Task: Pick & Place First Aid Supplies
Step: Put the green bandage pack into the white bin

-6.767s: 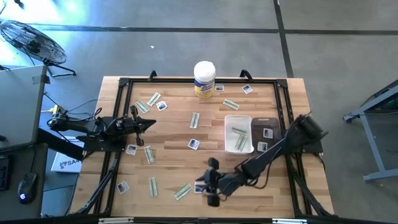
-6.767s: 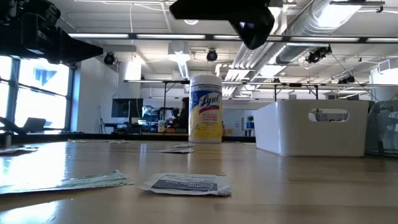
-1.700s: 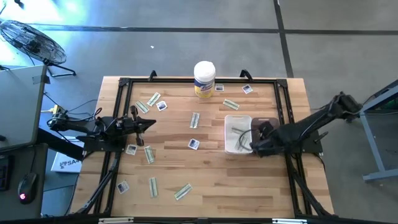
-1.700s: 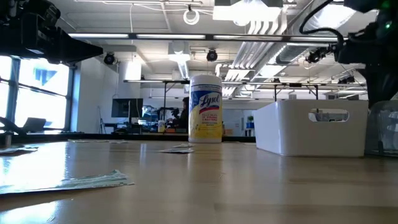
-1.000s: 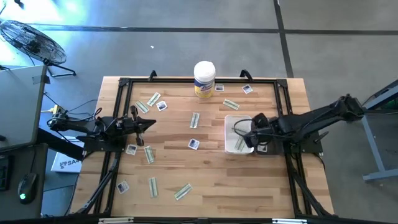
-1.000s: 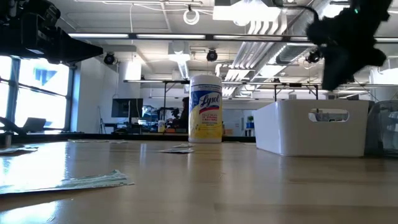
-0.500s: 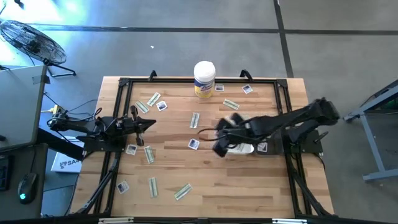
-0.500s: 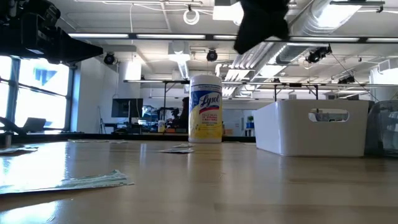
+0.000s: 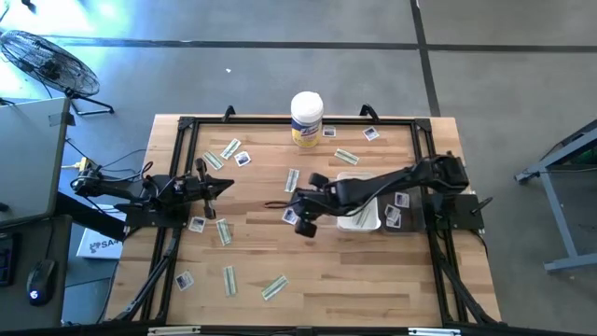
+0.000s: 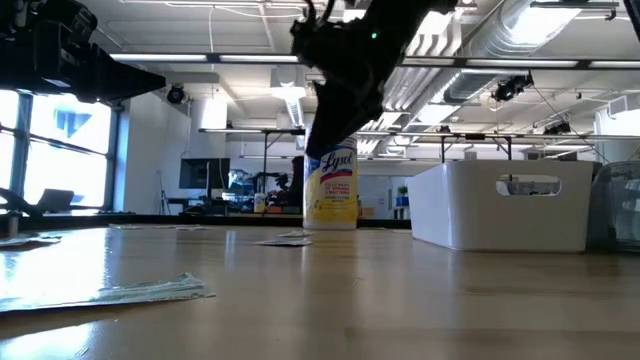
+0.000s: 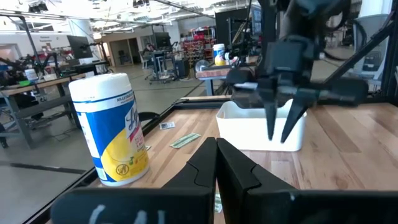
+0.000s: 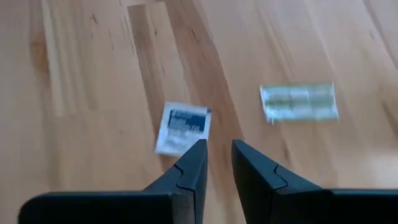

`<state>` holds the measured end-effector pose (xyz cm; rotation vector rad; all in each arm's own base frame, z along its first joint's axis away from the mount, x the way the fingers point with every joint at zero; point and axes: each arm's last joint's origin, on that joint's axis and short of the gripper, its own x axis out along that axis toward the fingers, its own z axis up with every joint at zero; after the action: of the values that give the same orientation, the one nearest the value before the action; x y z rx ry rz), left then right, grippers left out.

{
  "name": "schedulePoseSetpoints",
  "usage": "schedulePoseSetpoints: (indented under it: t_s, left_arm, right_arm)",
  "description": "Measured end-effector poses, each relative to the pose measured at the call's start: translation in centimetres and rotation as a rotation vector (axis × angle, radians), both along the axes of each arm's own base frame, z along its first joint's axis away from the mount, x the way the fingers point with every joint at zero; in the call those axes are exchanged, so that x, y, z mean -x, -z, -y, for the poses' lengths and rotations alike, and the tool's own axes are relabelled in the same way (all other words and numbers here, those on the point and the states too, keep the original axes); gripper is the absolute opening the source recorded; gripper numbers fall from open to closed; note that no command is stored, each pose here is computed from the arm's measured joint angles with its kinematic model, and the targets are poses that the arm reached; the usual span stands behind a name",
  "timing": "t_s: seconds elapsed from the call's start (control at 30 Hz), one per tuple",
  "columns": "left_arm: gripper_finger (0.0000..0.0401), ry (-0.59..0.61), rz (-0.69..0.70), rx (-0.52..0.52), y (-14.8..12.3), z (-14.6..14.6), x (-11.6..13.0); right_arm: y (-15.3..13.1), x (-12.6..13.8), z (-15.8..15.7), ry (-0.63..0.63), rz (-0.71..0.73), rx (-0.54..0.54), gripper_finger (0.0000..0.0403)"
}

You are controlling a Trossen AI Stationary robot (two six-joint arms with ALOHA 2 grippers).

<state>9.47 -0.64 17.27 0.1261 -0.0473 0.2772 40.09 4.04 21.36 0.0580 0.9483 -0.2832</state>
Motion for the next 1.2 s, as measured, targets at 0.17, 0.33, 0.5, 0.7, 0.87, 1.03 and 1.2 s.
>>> schedulePoseSetpoints:
  t_s: [0.17, 0.33, 0.5, 0.7, 0.87, 1.03, 1.2]
  left_arm:
    - [0.0001, 0.0, 0.0, 0.0, 0.0, 0.0, 0.0]
    - [0.0001, 0.0, 0.0, 0.0, 0.0, 0.0, 0.0]
    - [0.0001, 0.0, 0.0, 0.0, 0.0, 0.0, 0.0]
    - [0.0001, 0.0, 0.0, 0.0, 0.0, 0.0, 0.0]
    - [0.0001, 0.0, 0.0, 0.0, 0.0, 0.0, 0.0]
    - [0.0001, 0.0, 0.0, 0.0, 0.0, 0.0, 0.0]
    - [0.0001, 0.0, 0.0, 0.0, 0.0, 0.0, 0.0]
  right_arm:
    - [2.4, -1.9, 2.1, -0.058, 0.011, 0.069, 0.0067]
    - [4.9, -3.1, 4.6, -0.095, -0.01, 0.111, 0.0067]
    - [6.3, -3.2, 7.1, -0.089, -0.051, 0.104, 0.0067]
    - [6.7, -3.2, 8.8, -0.08, -0.044, 0.051, 0.0067]
    - [6.6, -3.2, 9.7, -0.098, -0.023, 0.001, 0.0075]
    - [6.6, -3.2, 9.9, -0.078, -0.012, 0.012, 0.0117]
    - [7.3, -3.3, 9.8, -0.066, -0.028, -0.013, 0.0139]
